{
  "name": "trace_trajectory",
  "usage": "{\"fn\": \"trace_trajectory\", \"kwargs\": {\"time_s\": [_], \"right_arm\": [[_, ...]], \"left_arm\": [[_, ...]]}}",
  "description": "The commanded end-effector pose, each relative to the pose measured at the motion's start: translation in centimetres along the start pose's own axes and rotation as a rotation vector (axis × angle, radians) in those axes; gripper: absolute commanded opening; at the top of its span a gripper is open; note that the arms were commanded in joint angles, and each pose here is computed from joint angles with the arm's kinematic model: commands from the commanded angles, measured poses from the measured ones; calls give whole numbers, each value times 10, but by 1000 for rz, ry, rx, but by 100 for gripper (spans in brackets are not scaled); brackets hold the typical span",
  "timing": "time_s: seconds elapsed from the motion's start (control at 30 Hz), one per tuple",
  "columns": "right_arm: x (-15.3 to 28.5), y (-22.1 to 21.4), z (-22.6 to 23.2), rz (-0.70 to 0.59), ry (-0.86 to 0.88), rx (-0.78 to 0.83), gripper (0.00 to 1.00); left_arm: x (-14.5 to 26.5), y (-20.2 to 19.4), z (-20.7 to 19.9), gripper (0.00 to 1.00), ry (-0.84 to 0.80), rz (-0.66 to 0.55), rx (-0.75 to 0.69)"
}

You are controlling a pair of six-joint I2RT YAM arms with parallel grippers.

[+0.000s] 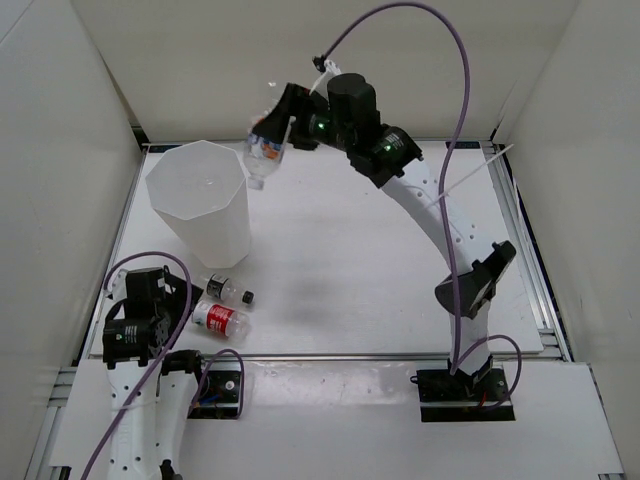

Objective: Put the plastic bottles in the bin

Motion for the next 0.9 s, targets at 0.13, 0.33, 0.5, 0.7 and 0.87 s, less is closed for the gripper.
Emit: {"fn": "trace_trajectory", "kwargs": {"time_s": [0.13,0.33,0.5,0.7,0.87], "right_arm": [[-74,-2,69,-260,280,151,0],[-106,-24,64,-262,286,229,25],[-49,-9,97,-354,255,333,100],[48,33,112,-489,190,380,100],[99,16,94,-386,105,368,100]], "left_arm": [[6,2,-8,100,-1,74,-57],[-2,1,-8,100,51,146,-114],[-10,3,-16,100,18,140,-90],[-32,-10,-13,100,34,172,17],[-61,-22,-6,100,107,214,67]]}}
Point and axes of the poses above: each gripper's point midway between its finger pads, its own x axis back along the fingers, its own z axis along the line the jaws close on, y = z × x, the point moved 8 cm from there along x, back along the fingers, and after that the axes turned 7 degrees about -x, right-handed, at the moved point
